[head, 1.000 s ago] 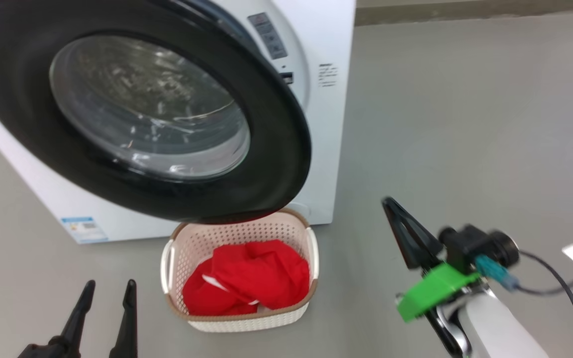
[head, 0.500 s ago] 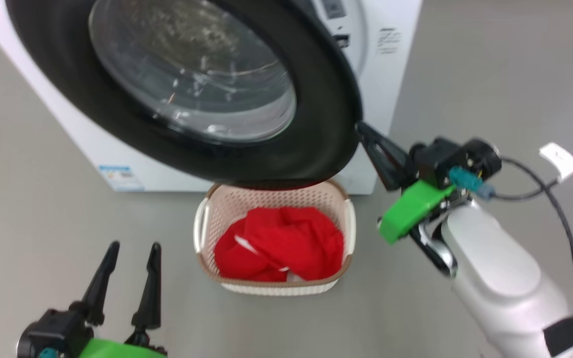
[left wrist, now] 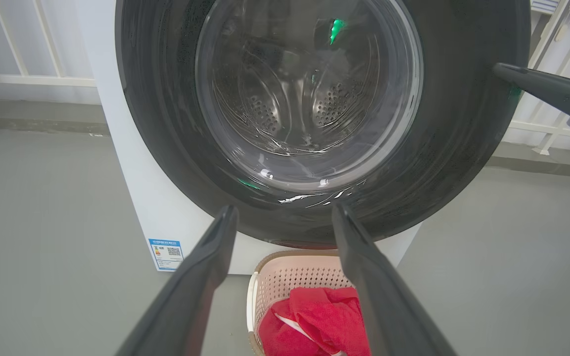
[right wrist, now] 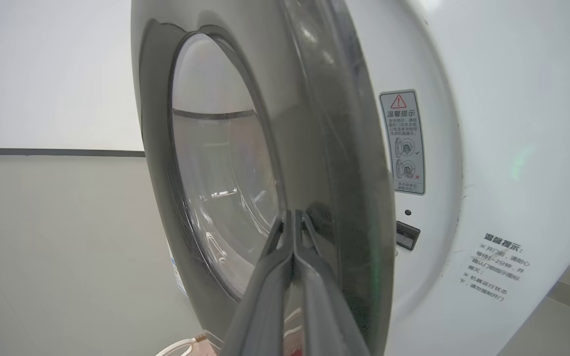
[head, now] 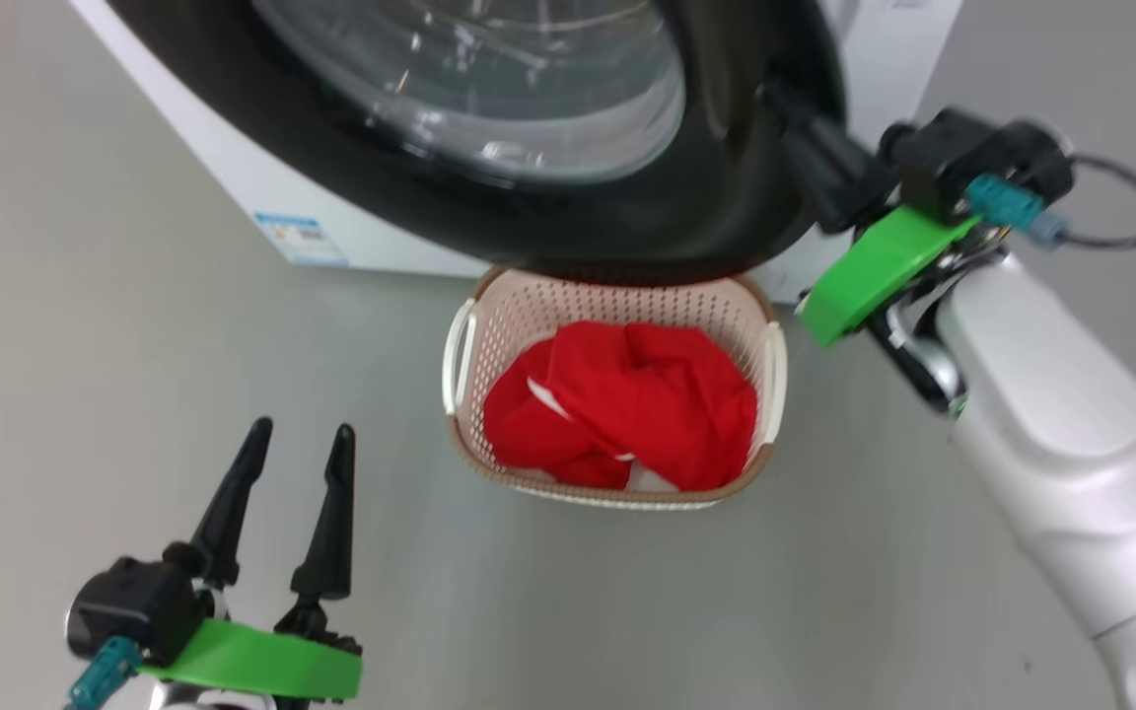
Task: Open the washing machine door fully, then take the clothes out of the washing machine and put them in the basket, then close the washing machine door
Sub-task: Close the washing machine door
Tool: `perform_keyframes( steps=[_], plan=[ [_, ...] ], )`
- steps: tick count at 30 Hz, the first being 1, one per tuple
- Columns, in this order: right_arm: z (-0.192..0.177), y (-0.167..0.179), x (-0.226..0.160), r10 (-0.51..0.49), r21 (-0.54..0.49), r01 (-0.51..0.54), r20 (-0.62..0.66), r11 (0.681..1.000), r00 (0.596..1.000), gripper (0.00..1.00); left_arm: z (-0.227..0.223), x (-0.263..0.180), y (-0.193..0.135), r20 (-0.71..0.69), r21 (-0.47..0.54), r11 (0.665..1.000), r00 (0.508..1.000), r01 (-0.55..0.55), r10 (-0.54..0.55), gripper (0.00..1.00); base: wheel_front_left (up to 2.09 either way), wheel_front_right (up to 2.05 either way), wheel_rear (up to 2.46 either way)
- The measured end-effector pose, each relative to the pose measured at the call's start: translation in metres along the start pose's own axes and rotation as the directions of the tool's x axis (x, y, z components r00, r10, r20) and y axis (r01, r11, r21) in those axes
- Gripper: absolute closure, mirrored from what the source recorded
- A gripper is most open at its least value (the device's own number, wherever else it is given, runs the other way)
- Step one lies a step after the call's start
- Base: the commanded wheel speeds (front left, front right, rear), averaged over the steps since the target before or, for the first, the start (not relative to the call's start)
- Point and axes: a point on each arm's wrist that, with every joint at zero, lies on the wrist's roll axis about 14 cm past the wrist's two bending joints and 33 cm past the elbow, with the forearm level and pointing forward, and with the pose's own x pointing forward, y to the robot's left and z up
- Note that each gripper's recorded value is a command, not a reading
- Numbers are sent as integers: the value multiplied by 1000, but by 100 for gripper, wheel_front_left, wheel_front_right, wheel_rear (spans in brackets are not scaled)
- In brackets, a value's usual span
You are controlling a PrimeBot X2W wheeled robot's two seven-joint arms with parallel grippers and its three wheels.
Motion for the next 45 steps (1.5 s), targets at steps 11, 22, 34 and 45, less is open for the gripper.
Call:
perform_keyframes(
  steps=[11,22,34,45],
  plan=[
    [-4,-33,41,-11,34,9,42,999,999,100,-8,24,-3,-18,-8,1000,1000,14,-14,0,0,0,0],
    [-11,-45,83,-16,108,9,60,994,998,100,-14,35,8,-32,26,1000,999,-14,14,0,0,0,0],
    [6,-51,67,-38,89,31,81,996,996,100,-16,40,3,-32,3,1000,999,-1,1,0,0,0,0],
    [22,-77,1,-156,59,150,119,987,981,0,-11,53,-26,2,-69,995,997,73,-73,0,0,0,0]
  ],
)
